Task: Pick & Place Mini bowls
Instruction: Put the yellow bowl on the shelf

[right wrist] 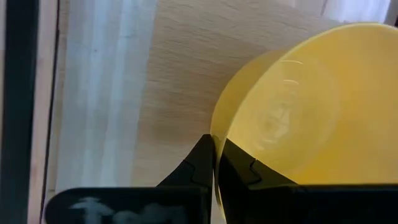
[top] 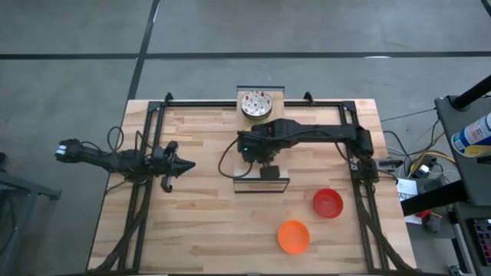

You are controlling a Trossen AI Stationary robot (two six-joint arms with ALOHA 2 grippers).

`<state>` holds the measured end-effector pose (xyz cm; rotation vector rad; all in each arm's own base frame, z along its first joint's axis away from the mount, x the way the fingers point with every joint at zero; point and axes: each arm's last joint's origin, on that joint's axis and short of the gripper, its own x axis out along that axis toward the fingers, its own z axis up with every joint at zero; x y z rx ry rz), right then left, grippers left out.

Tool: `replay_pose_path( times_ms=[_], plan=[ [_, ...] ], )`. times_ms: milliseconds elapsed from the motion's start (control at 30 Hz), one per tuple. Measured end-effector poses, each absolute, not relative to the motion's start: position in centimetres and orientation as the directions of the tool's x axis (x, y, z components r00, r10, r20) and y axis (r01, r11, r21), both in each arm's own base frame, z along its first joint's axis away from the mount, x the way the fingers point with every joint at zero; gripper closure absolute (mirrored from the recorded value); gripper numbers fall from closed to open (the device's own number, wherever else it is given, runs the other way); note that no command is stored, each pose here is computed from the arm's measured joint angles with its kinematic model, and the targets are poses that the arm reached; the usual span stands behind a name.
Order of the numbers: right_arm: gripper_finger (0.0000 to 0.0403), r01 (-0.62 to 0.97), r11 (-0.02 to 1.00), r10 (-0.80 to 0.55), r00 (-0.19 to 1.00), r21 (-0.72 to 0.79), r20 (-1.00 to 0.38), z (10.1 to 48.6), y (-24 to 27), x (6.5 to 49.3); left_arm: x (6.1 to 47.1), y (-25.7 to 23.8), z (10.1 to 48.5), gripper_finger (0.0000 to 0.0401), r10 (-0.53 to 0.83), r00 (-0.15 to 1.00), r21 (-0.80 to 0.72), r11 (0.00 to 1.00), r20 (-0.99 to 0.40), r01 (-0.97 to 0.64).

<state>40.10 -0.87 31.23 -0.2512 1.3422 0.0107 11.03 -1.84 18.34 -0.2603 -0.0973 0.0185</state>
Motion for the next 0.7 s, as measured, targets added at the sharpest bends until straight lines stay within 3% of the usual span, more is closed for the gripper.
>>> replay_pose_path(
  times_ms=[267,467,700],
  plan=[
    [0.0394,-0.156,0.975,-0.135,0.149,-0.159,-0.979,30.6,-0.7,40.6,11.0,-1.8,18.3,0.0398,0.031,0.995,-0.259,0.966,0.094,-0.005],
    [0.0393,-0.136,0.979,-0.125,0.169,-0.149,-0.978,31.2,-0.2,40.4,11.0,-1.8,18.3,0.0398,0.032,0.995,-0.257,0.966,0.093,-0.007],
    [0.0338,-0.092,0.990,-0.086,0.218,-0.108,-0.972,32.3,0.1,39.9,11.0,-1.8,18.2,0.0398,0.032,0.996,-0.252,0.968,0.088,-0.009]
  ],
)
